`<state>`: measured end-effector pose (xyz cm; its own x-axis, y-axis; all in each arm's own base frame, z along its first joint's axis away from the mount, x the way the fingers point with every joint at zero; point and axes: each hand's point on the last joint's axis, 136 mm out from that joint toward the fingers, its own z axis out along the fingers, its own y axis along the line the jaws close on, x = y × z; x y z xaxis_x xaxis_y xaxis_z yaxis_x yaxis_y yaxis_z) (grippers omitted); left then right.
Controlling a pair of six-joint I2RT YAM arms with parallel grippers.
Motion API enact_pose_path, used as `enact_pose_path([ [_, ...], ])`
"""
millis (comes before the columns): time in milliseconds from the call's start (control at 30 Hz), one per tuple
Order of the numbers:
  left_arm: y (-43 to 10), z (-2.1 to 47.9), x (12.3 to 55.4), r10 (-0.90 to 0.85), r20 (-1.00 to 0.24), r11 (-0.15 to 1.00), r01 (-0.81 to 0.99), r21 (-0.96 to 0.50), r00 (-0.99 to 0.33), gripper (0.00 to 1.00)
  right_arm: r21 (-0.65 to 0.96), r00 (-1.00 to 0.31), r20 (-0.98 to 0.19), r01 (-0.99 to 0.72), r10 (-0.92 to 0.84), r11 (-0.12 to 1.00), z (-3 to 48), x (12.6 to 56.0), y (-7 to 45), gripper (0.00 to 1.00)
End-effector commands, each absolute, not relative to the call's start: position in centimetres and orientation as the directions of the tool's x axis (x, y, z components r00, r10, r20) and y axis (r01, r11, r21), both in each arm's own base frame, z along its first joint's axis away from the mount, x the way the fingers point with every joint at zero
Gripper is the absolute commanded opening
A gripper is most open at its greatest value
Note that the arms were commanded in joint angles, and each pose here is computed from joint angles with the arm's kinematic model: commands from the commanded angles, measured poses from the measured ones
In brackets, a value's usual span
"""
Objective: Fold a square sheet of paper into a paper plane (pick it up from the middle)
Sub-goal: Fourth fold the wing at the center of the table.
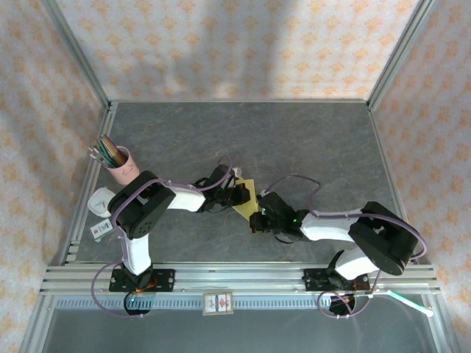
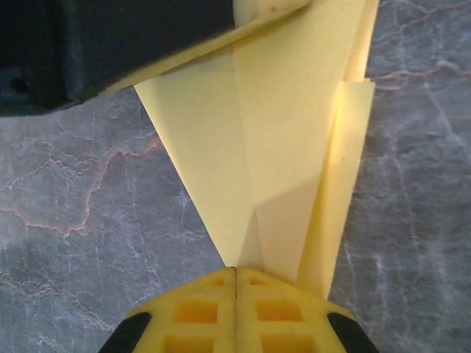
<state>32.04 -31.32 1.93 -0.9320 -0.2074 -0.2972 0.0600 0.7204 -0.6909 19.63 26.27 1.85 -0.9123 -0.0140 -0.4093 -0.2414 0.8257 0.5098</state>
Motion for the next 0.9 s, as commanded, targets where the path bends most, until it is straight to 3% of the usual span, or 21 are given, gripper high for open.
enact_pose_path([
  [0, -27.3, -3.6, 30.8, -0.199, -0.248, 0.844, -0.037, -0.535, -0.948, 0.0, 0.465, -0.934, -0.355, -0.199, -0.024, 0.863, 0.0, 18.1, 24.0, 0.0],
  [533, -27.1, -3.5, 31.0, -0.194, -0.259, 0.852, -0.031, -0.522, -0.946, 0.0, 0.509, -0.959, -0.281, -0.125, 0.027, 0.852, -1.7, 15.0, 21.5, 0.0],
  [867, -27.5, -3.1, 31.0, -0.208, -0.255, 0.837, -0.038, -0.546, -0.944, 0.0, 0.633, -0.898, -0.433, -0.239, 0.081, 0.736, 6.0, 19.5, 25.6, 0.0],
])
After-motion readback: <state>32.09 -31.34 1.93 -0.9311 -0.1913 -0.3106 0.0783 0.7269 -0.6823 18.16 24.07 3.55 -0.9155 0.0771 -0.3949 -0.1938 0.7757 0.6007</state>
